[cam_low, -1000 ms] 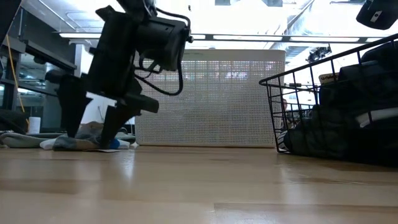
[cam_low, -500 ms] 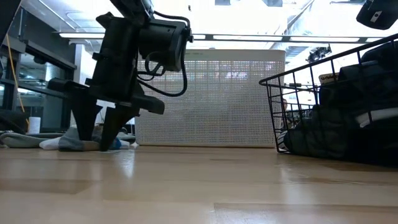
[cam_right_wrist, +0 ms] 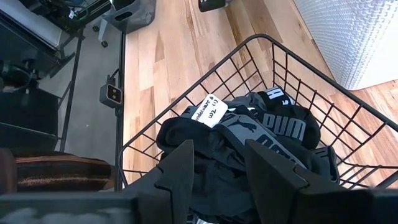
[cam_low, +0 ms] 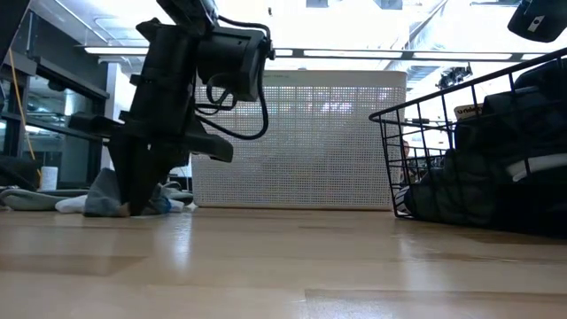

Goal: Pick & Place Cloths
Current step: Put the dark gray sock into the black bin

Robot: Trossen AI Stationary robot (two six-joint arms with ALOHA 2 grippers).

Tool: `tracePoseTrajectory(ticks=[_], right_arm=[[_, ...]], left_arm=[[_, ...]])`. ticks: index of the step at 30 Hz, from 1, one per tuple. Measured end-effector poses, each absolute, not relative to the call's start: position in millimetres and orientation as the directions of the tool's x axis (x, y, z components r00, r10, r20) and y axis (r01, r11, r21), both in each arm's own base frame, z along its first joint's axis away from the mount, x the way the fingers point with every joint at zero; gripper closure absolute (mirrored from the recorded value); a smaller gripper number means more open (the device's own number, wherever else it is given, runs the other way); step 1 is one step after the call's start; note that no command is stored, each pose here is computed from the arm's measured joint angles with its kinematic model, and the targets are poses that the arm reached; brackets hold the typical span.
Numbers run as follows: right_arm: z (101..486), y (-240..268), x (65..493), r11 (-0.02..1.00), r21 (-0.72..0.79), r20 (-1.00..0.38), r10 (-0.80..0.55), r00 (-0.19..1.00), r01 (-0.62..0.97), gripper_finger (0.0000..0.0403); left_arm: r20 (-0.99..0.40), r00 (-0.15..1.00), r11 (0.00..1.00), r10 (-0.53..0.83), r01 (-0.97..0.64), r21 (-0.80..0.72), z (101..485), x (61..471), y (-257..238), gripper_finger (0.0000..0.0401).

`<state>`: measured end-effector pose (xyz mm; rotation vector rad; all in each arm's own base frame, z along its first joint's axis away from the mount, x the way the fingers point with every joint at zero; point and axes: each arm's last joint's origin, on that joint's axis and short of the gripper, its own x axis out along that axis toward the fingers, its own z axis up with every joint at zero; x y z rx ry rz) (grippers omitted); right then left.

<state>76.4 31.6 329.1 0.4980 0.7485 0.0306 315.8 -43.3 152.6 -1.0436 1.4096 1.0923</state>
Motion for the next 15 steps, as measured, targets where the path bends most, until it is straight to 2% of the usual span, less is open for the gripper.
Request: tracePoseTrajectory(ticks=[3,7,15], right_arm=[[329,32,76,0.884,0.444,-0.644,0.201,0.738,0.148,0.0269],[329,32,77,0.884,0.444,-0.645,0.201,0.738,0.148,0.0269],[329,32,77,0.884,0.444,-0.645,0.201,0.738,0.148,0.0269]], left_arm=[[-0.994,-0.093,0.231,-0.048,-0.970,0.080,160,315,-44,0.0395],[-0.998,-0.034,0.248,-0.052,-0.968,0.020,186,317,-44,0.0397],[-0.998,0.040,0.349,-0.052,-0.936,-0.056,244,316,-44,0.0399]])
